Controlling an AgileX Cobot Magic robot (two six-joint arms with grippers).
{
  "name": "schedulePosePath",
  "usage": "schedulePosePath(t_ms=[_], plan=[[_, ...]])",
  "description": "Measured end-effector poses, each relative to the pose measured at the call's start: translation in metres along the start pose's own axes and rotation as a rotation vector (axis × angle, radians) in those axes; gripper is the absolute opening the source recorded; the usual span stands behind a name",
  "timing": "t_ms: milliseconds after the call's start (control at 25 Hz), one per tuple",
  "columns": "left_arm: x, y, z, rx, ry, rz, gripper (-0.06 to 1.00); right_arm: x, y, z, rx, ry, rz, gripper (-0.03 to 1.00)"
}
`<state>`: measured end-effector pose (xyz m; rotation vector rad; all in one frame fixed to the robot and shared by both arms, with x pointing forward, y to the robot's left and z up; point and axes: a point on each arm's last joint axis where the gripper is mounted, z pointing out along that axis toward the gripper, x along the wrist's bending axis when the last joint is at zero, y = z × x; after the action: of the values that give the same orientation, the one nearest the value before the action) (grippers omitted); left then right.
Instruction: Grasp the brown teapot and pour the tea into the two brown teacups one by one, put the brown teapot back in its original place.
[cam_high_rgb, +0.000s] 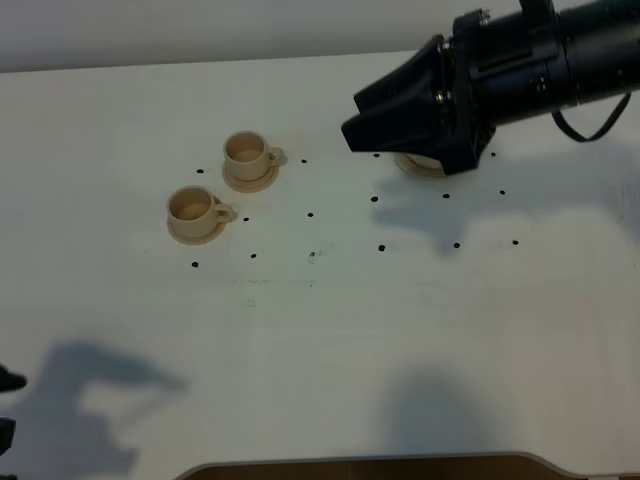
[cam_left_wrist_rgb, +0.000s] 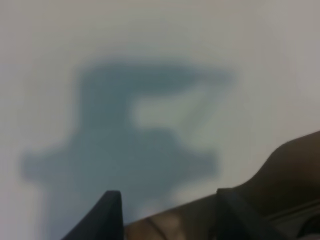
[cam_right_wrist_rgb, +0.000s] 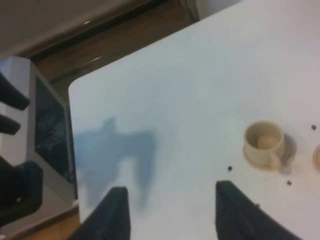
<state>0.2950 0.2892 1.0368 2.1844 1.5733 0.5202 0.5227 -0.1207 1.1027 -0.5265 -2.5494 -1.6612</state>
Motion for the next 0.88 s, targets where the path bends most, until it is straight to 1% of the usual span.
schedulePosePath(t_ms=[240, 400, 520, 600, 760, 880], plan=[[0.0, -0.015, -0.017, -0.153, 0.001, 0.0, 0.44, 0.0, 0.013, -0.005, -0.013, -0.016, -0.03, 0.39], [0.001, -0.024, -0.025, -0.234, 0.014, -0.026, 0.44, -0.001, 0.017, -0.007, 0.005, -0.04, -0.009, 0.39], [0.002, -0.031, -0.03, -0.281, 0.07, -0.094, 0.44, -0.003, 0.021, -0.01, 0.043, -0.08, 0.006, 0.39], [0.002, -0.034, -0.033, -0.302, 0.121, -0.152, 0.44, -0.005, 0.025, -0.014, 0.068, -0.12, 0.019, 0.39], [0.001, -0.043, -0.038, -0.352, 0.213, -0.247, 0.44, -0.012, 0.029, -0.02, 0.121, -0.23, 0.044, 0.39], [-0.002, -0.049, -0.043, -0.401, 0.271, -0.297, 0.44, -0.018, 0.03, -0.024, 0.152, -0.31, 0.071, 0.39]])
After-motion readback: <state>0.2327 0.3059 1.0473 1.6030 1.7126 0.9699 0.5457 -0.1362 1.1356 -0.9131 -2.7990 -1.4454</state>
